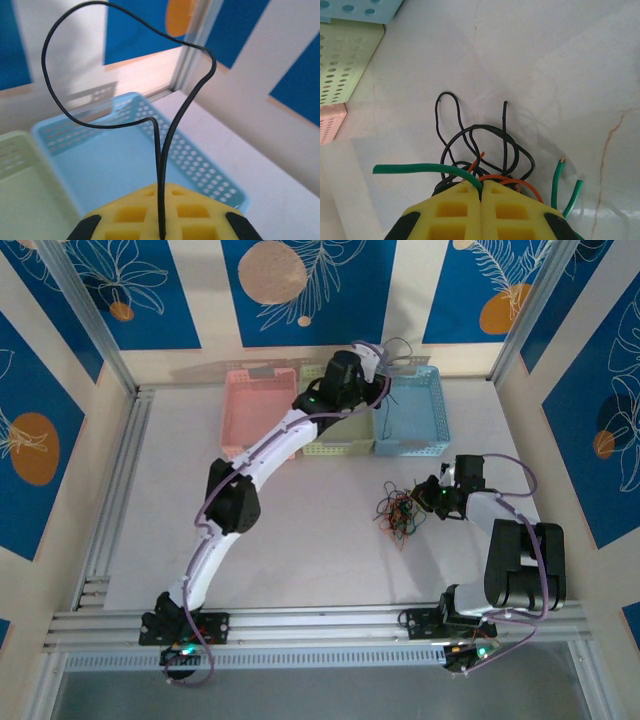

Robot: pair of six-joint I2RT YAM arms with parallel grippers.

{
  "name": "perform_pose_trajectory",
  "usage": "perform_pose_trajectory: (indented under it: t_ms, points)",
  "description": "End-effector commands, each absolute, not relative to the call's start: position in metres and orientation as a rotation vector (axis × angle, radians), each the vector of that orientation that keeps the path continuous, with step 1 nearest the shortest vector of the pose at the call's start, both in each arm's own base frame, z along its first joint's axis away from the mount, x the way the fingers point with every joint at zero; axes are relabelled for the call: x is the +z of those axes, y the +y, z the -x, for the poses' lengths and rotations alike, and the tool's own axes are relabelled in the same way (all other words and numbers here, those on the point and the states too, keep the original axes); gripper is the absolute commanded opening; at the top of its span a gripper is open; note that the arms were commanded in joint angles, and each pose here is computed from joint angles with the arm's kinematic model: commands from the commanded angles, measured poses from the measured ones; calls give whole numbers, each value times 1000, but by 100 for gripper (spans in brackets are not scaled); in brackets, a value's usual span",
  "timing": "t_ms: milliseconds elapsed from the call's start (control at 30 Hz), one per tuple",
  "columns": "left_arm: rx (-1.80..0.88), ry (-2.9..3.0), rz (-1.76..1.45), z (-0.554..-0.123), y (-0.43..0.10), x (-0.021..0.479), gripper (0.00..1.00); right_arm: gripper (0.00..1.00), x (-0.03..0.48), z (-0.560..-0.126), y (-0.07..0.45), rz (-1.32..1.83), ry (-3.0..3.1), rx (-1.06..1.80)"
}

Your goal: Untangle the cables

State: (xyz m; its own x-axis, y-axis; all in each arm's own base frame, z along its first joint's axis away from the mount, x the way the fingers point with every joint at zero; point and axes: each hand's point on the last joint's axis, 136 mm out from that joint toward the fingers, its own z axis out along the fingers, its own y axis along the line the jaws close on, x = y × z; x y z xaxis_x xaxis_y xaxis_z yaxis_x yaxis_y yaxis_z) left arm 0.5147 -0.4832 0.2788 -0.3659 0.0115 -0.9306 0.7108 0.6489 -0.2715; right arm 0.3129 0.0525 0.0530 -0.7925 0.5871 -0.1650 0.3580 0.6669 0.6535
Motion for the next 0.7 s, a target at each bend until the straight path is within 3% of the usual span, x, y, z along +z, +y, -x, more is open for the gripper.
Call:
perform_pose_trajectory:
  t_ms: [0,100,167,200,267,333,667]
  points:
    - [-874,1809,-531,-534,-489,253,2,0,62,-309,58,-718,2524,919]
    - [-949,1801,-521,-534,-504,242,4,0,62,-309,59,-718,2524,920]
    - [-1008,1817,-506,-534,-512,233,10,0,62,-308,59,-720,2527,920]
    - [-1035,1828,-490,-534,-514,229,19,0,62,-308,59,-716,2528,918]
    - [-1040,1808,-529,-528,-521,229,62,0,62,-308,58,-717,2531,912]
    - [-982,1805,-573,-525,-520,232,76,0,61,-308,58,-719,2532,909]
    - [-908,1735,-685,-498,-496,305,80,0,62,-307,58,-713,2528,909]
